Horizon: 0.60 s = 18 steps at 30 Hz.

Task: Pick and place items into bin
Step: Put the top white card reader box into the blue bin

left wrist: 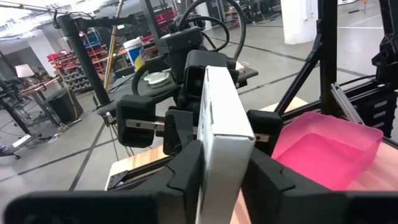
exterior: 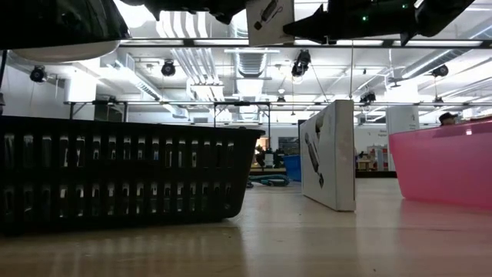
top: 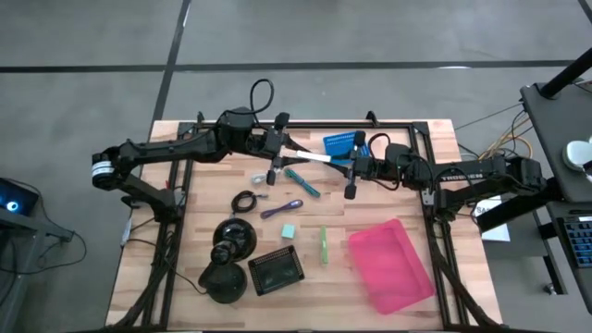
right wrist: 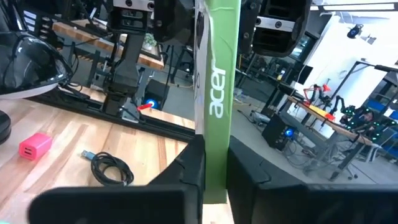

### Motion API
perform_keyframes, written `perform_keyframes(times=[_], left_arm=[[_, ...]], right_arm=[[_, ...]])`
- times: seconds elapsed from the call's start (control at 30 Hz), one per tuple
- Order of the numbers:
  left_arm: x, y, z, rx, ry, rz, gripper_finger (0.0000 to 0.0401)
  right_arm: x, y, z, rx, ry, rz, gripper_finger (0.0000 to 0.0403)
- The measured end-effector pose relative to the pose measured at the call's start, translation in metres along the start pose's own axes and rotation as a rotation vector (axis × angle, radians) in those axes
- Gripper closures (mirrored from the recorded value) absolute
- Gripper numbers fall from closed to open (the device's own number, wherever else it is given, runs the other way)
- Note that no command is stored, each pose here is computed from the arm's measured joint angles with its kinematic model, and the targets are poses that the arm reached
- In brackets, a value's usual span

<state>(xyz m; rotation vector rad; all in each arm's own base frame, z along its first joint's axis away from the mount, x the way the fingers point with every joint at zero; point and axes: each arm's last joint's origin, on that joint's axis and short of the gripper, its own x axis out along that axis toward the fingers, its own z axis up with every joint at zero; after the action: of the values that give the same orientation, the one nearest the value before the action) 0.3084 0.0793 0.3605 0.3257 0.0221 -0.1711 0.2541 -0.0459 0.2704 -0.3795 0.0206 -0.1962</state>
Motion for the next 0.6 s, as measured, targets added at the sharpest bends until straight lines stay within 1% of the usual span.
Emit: perform_keyframes(times=[0.13,0.33,0.5,0.6], left_arm=[[0.000,0.000,0.000,-0.001,0.001,-0.001,0.0291],[-0.006,-0.002,0.002,-0.014,0.033,0.003,0.0284],[-0.020,-0.004,0.009,-0.030,0.095,0.063,0.0283],[-0.028,-0.005,0.013,-0.035,0.129,0.104,0.0283]], right_arm=[[0.000,0.000,0.000,-0.013,0.003,-0.008,0.0381],[-0.001,-0.001,-0.001,-0.023,0.036,-0.030,0.0380],[-0.006,-0.002,-0.001,-0.032,0.093,-0.054,0.0380],[-0.009,-0.006,0.005,-0.046,0.131,-0.080,0.0380]])
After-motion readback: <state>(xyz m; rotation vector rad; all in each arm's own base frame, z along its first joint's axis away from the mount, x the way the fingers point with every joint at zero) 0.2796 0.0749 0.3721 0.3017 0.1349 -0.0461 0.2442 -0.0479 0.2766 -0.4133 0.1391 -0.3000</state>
